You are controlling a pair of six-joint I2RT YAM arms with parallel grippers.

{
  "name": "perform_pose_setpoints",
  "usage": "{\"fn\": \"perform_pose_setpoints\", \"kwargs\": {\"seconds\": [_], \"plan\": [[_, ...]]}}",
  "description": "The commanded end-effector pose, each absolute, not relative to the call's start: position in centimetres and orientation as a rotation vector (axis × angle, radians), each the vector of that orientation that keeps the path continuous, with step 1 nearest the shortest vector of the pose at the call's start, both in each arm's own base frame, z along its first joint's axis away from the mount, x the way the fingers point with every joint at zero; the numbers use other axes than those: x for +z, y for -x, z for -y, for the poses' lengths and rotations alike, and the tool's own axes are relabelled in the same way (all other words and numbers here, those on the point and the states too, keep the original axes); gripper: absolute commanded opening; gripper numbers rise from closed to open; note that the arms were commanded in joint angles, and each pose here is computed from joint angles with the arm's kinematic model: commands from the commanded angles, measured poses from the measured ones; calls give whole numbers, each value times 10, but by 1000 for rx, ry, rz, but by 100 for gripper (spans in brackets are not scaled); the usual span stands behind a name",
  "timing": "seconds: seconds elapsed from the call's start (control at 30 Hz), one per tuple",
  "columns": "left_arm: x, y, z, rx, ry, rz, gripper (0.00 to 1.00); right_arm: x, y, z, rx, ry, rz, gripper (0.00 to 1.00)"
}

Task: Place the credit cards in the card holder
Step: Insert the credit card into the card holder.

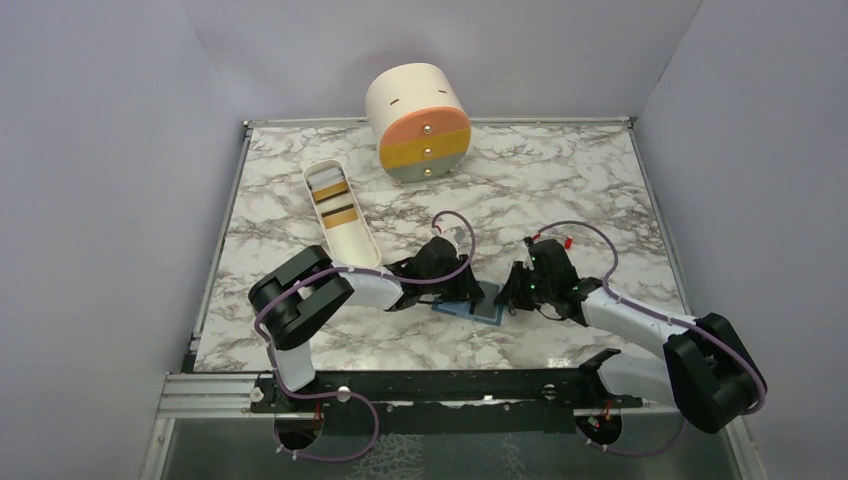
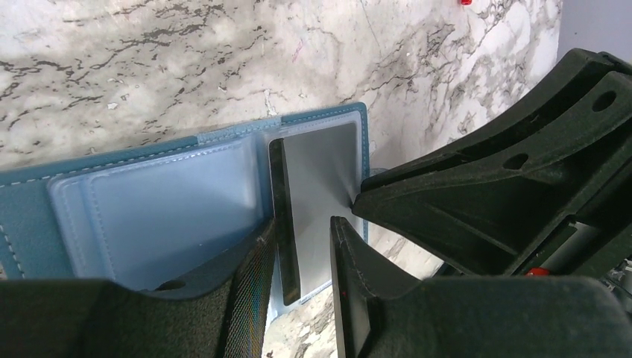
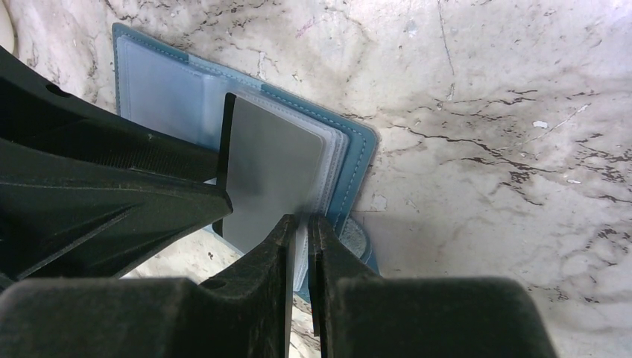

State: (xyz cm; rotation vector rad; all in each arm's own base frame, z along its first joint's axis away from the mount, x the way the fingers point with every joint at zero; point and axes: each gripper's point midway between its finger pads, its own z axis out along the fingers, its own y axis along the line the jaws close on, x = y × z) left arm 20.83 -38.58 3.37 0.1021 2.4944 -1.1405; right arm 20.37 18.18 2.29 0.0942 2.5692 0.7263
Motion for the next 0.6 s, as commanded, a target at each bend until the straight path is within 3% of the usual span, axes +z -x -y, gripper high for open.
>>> {"fn": "perform_pose_setpoints", "kwargs": {"seconds": [0.0, 0.33, 0.43, 0.47, 0.57], "plan": [[44, -202, 404, -1219, -169, -2473, 34, 21, -216, -185, 718, -93, -2521, 12], [56, -236, 383, -1035, -188, -2419, 42, 31, -256, -188, 604, -24, -2454, 12], [61, -245, 373, -955, -221, -2414, 78, 34, -258, -194, 629, -5, -2455, 13], [61, -247, 368, -923, -228, -2424, 96, 36, -259, -194, 631, 2, -2448, 14], [75, -256, 358, -856, -256, -2400, 99, 44, -260, -187, 587, 4, -2436, 19]]}}
